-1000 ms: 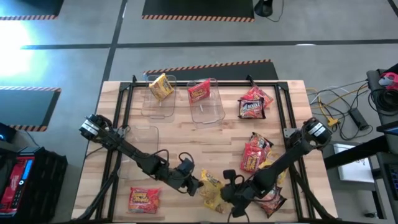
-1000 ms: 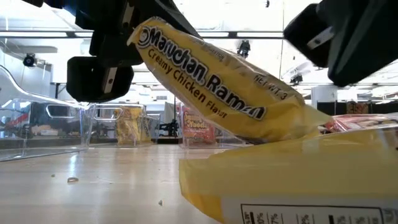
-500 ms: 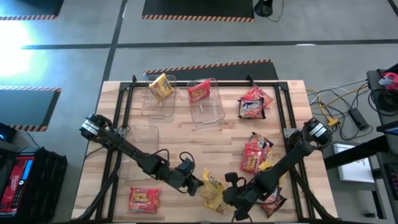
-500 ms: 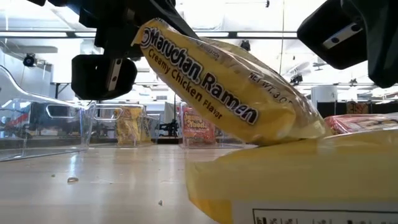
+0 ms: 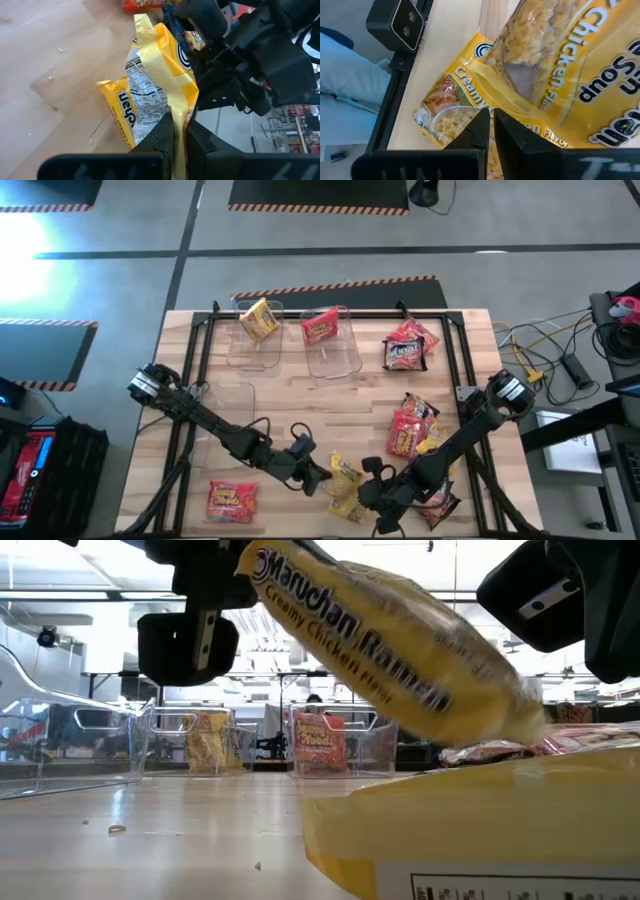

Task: Sort Maruchan noodles
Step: Put the yellow noodle pack into the top left transparent bin

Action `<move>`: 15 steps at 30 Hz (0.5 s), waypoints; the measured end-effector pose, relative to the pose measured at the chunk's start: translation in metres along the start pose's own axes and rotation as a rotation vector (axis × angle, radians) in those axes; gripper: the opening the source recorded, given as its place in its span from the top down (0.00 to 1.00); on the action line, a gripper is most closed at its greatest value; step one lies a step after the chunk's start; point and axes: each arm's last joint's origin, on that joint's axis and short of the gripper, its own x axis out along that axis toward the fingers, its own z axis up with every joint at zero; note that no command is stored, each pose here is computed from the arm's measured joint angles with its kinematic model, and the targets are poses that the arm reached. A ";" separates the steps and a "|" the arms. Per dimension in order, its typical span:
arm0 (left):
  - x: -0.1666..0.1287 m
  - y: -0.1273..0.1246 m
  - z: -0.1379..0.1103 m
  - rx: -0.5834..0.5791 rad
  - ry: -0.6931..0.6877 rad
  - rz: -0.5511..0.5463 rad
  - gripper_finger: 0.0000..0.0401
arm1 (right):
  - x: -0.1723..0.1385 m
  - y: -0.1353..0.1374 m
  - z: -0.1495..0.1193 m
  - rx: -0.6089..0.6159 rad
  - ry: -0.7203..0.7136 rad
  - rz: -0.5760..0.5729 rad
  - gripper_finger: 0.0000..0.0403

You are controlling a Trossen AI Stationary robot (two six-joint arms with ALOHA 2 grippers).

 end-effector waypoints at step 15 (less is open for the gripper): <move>-0.017 0.002 0.051 0.184 -0.096 0.079 1.00 | -0.001 0.006 -0.004 -0.004 0.011 0.016 0.96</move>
